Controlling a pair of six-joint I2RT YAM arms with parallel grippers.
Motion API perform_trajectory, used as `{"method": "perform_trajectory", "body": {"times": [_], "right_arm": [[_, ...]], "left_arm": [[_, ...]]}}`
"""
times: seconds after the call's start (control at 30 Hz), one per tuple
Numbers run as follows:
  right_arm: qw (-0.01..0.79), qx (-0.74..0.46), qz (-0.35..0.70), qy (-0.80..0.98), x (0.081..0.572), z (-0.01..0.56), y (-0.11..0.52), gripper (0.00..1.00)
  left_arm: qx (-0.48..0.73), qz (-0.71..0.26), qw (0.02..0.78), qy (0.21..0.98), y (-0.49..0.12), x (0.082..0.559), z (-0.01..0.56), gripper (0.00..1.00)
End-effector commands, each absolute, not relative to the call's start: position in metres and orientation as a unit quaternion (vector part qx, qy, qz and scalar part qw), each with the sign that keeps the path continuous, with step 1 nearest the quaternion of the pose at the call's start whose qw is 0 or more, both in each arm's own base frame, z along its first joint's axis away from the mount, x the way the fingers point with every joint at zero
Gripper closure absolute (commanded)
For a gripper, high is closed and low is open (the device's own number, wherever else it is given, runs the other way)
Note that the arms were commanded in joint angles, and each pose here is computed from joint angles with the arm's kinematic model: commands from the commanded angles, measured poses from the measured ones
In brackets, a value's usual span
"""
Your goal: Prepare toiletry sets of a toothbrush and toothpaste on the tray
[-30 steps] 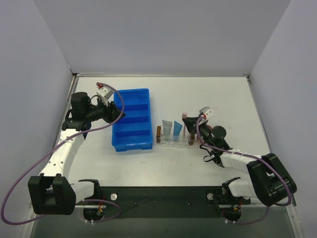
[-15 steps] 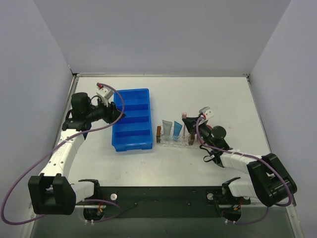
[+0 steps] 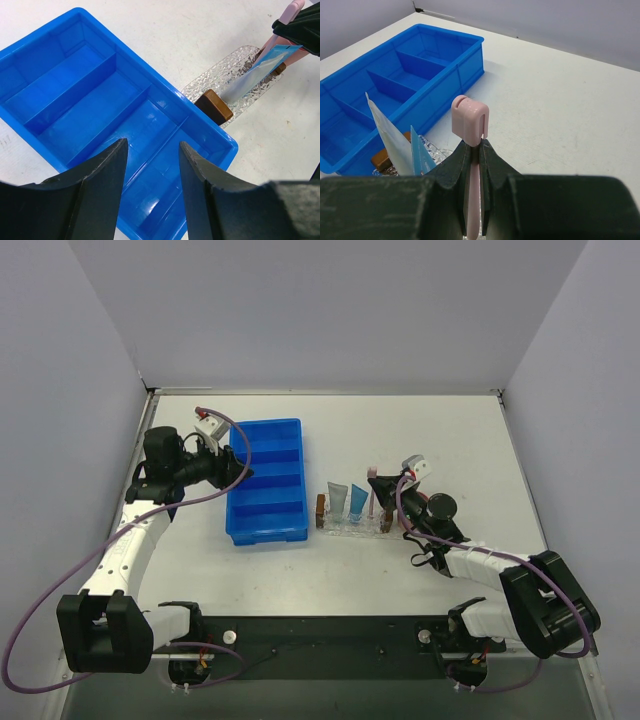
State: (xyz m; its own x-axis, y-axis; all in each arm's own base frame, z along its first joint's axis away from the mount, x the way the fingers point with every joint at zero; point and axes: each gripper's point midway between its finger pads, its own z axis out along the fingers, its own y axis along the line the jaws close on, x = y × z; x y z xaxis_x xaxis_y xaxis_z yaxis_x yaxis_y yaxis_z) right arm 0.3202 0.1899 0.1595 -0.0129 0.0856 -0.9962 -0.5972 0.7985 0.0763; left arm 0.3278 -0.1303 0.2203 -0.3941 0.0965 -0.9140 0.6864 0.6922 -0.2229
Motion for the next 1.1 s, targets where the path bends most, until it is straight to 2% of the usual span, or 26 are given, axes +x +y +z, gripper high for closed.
{"method": "perform_trajectory", "body": {"times": [0.0, 1.07], "right_arm": [[0.805, -0.193, 0.274, 0.490, 0.311, 0.274, 0.193, 1.00], [0.793, -0.214, 0.270, 0.503, 0.310, 0.256, 0.200, 1.00]], "left_arm": [[0.262, -0.306, 0.496, 0.769, -0.132, 0.327, 0.225, 0.45], [0.262, -0.310, 0.491, 0.771, -0.133, 0.327, 0.218, 0.45]]}}
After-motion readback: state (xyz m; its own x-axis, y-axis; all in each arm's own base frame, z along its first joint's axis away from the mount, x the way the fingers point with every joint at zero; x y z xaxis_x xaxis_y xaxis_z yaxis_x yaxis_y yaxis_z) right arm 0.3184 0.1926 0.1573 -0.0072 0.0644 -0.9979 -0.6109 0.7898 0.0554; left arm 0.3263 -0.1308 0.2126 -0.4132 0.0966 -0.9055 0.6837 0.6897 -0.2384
